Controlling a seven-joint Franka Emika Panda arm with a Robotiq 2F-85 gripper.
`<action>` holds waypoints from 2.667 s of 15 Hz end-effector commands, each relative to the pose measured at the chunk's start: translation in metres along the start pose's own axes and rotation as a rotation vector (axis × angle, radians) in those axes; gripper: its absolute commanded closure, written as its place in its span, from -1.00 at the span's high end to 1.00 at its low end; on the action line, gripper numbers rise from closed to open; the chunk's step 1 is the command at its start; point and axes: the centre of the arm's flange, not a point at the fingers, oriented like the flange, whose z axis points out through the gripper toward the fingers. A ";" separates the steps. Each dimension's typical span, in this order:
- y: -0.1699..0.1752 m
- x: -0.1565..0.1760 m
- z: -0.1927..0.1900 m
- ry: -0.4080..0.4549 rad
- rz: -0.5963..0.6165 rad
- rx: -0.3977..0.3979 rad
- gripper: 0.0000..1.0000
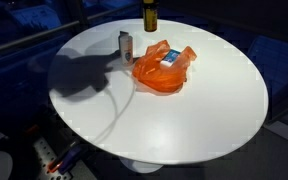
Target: Remove the bottle with a yellow cap from the plastic bag and put it on the table
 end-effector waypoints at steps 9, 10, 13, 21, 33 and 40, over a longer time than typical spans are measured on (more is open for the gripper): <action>-0.028 -0.001 -0.002 0.046 -0.062 0.006 -0.60; -0.037 0.000 -0.004 0.060 -0.078 0.006 -0.60; -0.064 0.000 -0.013 0.089 -0.125 0.019 -0.60; -0.112 -0.015 -0.016 0.075 -0.289 0.091 -0.60; -0.153 -0.039 0.046 -0.039 -0.425 0.103 -0.60; -0.165 -0.040 0.071 -0.042 -0.452 0.108 -0.60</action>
